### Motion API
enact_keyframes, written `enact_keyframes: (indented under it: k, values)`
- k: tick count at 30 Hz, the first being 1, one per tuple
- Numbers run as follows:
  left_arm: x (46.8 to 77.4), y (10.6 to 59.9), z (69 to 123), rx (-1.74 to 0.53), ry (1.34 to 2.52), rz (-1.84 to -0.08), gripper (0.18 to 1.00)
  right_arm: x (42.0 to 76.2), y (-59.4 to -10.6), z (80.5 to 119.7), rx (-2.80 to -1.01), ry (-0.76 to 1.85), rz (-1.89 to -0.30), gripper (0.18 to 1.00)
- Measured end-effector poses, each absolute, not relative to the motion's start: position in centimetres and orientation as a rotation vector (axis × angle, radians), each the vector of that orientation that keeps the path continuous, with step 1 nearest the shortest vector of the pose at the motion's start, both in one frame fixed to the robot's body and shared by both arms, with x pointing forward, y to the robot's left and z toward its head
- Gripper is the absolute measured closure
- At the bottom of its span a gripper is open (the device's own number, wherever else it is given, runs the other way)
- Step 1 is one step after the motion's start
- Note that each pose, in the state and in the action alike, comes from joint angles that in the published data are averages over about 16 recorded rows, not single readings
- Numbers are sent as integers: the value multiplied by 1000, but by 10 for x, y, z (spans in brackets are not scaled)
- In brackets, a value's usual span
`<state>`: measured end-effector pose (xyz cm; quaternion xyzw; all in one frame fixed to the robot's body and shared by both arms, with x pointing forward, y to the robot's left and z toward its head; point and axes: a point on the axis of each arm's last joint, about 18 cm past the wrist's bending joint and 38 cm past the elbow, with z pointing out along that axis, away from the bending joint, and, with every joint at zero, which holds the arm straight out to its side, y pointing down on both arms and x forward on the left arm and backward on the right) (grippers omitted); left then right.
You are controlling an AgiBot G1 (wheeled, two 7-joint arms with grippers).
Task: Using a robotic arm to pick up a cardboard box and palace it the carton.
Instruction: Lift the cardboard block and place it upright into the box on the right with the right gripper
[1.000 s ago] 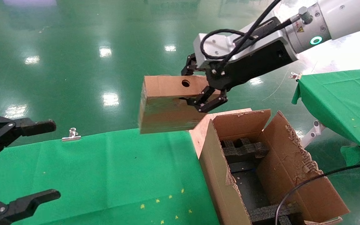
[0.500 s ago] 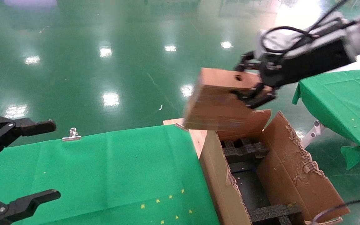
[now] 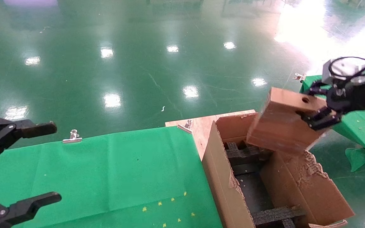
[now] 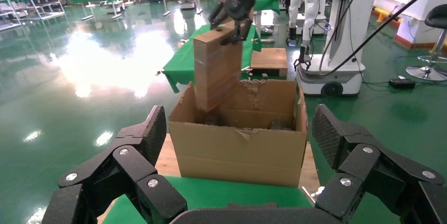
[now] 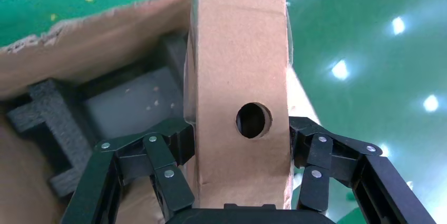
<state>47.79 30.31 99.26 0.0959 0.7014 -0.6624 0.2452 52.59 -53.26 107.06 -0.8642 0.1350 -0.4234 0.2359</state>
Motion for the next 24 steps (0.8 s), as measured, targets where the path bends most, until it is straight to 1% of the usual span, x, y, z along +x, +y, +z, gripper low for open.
enact_keyframes:
  k: [7, 16, 24]
  values:
    - [478, 303, 993, 261, 1914, -1808, 183, 521, -548, 1054, -2354, 447, -1133, 876]
    - [478, 303, 993, 261, 1914, -1808, 183, 522, -550, 1049, -2339, 479, -1121, 879]
    - [478, 303, 993, 261, 1914, -1808, 183, 528, -555, 1030, -2281, 629, -1051, 881]
